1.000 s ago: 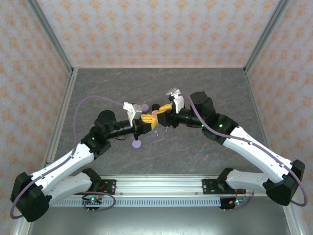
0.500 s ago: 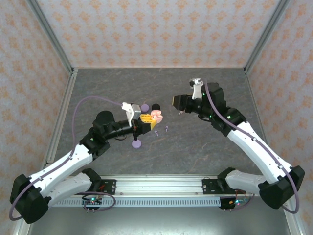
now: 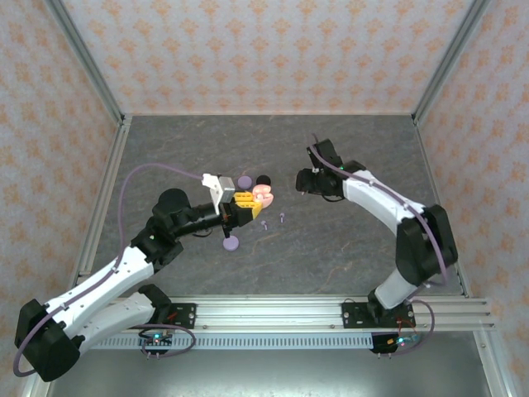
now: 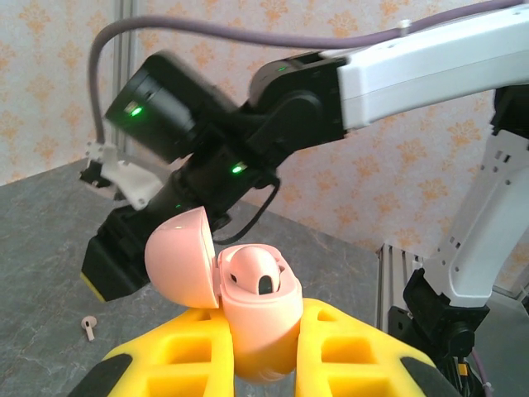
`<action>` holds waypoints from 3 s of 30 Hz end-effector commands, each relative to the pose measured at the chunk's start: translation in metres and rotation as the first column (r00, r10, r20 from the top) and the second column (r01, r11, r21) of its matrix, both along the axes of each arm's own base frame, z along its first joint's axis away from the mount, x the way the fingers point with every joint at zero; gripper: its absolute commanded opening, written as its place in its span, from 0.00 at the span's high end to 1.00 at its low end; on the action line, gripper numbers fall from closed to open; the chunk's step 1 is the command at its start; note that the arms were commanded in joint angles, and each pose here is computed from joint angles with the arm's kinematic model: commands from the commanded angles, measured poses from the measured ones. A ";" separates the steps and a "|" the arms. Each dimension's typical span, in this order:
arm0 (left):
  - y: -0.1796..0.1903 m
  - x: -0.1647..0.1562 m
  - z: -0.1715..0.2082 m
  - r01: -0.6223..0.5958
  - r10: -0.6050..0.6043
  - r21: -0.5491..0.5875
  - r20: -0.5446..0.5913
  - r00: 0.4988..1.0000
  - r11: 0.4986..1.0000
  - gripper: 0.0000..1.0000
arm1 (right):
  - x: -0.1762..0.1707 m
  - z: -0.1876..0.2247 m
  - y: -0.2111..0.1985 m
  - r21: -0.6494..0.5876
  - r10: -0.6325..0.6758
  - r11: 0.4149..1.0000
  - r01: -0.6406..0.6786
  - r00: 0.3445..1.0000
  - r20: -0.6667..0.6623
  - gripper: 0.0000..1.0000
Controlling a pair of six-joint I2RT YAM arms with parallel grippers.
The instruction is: Insert wireless bluetooth earbuds into charging case
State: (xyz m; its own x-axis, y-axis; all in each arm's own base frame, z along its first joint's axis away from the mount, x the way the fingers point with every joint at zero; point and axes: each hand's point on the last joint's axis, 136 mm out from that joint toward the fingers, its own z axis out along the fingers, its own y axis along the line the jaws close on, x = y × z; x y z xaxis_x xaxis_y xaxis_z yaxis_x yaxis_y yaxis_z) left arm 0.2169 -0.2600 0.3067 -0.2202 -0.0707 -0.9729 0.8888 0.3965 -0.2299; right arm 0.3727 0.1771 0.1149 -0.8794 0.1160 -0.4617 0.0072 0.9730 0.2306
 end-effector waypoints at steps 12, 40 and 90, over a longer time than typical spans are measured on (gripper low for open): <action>0.003 -0.004 0.014 -0.005 0.006 -0.007 0.056 0.998 1.000 1.00 | 0.050 -0.058 -0.005 -0.083 -0.066 0.995 0.059 0.995 -0.080 0.53; 0.004 -0.004 0.014 -0.011 0.011 -0.001 0.061 0.998 1.000 1.00 | 0.045 -0.097 0.005 -0.059 -0.053 0.997 0.044 0.984 -0.169 0.79; 0.001 0.022 -0.002 -0.098 0.099 -0.025 0.015 0.995 0.995 1.00 | -0.127 0.249 0.110 0.246 0.154 0.885 -0.396 0.748 0.646 0.83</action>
